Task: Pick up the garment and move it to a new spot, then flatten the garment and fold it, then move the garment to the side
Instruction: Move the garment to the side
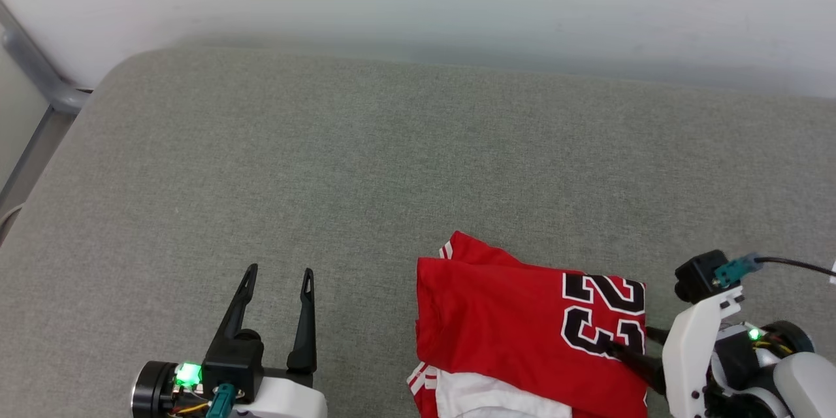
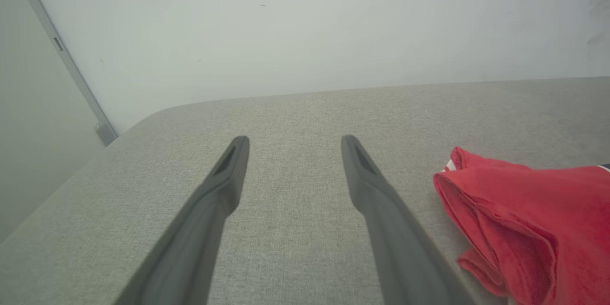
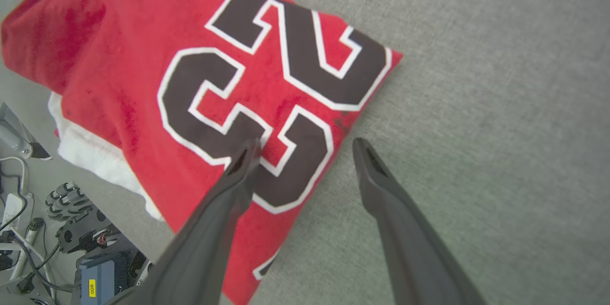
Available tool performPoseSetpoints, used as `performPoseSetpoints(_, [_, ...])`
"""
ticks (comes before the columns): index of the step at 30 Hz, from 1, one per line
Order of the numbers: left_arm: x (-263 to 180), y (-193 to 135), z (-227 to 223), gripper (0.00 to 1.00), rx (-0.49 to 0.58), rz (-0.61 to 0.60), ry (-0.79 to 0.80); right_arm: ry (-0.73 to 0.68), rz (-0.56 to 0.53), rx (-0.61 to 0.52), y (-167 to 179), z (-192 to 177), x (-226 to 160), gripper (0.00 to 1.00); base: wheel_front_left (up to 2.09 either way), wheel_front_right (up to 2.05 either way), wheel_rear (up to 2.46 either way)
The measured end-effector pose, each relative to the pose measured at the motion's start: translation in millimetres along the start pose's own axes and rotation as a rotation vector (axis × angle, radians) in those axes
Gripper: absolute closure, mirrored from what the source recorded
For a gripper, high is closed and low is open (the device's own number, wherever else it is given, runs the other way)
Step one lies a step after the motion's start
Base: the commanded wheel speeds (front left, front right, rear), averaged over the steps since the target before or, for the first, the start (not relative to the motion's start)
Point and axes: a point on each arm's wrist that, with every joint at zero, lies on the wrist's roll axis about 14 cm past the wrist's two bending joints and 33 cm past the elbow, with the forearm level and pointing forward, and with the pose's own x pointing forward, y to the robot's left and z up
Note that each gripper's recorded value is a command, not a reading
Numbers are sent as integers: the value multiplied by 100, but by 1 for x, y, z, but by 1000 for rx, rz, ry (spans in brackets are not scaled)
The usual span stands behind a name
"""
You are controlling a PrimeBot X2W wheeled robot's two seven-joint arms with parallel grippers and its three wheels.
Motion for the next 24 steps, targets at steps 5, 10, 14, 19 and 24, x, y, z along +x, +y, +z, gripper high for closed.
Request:
performPoseSetpoints(5, [3, 1, -4, 0, -1, 7, 14, 44, 42, 47, 12, -20, 22, 0, 0, 0, 0])
performPoseSetpoints(10, [4, 2, -9, 0, -3, 11, 29, 89, 50, 54, 13, -36, 34, 0, 0, 0, 0])
performPoseSetpoints(14, [6, 3, -10, 0, -4, 14, 32, 57, 46, 50, 11, -35, 37, 0, 0, 0, 0])
performPoseSetpoints(19, [7, 2, -10, 0, -5, 12, 32, -32, 35, 35, 7, -16, 35, 100, 0, 0, 0])
performPoseSetpoints(24, [8, -3, -8, 0, -9, -1, 23, -123, -7, -27, -6, 6, 22, 100, 0, 0, 0])
